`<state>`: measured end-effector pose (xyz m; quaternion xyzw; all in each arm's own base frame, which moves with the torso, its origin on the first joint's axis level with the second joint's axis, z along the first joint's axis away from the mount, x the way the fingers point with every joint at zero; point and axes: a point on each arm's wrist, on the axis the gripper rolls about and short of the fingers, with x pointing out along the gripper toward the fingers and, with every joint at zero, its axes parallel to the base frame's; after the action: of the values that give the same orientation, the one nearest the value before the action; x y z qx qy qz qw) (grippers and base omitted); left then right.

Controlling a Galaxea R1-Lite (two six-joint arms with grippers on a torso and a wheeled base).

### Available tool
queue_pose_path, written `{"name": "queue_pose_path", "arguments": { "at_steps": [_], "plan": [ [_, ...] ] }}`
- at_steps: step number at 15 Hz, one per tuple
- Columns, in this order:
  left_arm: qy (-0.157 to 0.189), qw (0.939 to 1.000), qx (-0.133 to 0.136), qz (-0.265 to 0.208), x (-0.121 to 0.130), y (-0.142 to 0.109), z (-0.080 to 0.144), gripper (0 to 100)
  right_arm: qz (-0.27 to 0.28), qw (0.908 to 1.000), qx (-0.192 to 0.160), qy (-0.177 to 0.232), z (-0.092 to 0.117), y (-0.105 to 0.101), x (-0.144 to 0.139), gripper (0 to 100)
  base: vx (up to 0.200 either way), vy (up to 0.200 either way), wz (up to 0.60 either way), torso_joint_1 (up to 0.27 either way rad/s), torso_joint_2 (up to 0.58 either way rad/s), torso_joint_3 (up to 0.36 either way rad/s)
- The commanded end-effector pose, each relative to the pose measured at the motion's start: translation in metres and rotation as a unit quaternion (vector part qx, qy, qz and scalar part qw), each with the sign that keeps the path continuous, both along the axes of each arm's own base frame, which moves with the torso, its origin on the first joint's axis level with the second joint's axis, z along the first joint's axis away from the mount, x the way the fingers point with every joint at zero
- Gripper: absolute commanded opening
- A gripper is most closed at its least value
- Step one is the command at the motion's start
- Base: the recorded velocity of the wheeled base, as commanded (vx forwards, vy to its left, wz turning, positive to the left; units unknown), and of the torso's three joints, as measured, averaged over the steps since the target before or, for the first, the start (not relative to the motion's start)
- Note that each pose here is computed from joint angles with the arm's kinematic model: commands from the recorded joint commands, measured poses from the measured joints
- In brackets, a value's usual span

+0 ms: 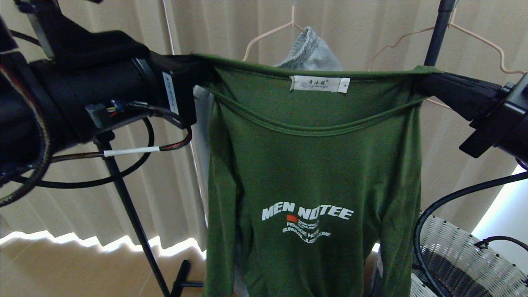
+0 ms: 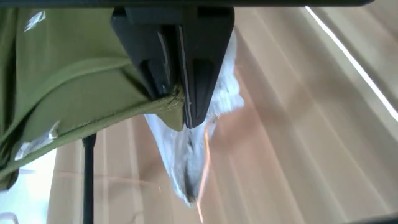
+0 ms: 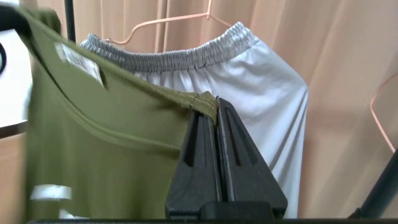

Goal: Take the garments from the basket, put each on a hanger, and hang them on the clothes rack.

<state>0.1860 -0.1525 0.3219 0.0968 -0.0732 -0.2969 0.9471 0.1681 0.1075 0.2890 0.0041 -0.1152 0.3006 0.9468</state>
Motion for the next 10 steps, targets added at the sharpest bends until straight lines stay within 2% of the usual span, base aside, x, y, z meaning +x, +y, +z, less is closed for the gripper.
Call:
{"name": "queue_pose_path", "arguments": {
  "at_steps": [1, 6, 10],
  "plan": [
    [0.017, 0.9998, 0.014, 0.0, -0.005, 0.004, -0.015, 0, 0.0, 1.0, -0.002, 0.003, -0.002, 0.001, 0.002, 0, 0.0, 0.0, 0.0, 0.0, 0.0, 0.0],
    [0.032, 0.9991, 0.027, 0.0, -0.013, 0.011, -0.028, 0, 0.001, 1.0, -0.004, 0.006, -0.003, 0.003, 0.004, 0, 0.0, 0.0, 0.0, 0.0, 0.0, 0.0],
    [0.03, 0.9992, 0.028, -0.003, -0.022, 0.017, -0.031, 0, 0.001, 0.9997, -0.012, 0.02, -0.01, 0.008, 0.012, 0, 0.0, 0.0, 0.0, 0.0, 0.0, 0.0]
  ]
}}
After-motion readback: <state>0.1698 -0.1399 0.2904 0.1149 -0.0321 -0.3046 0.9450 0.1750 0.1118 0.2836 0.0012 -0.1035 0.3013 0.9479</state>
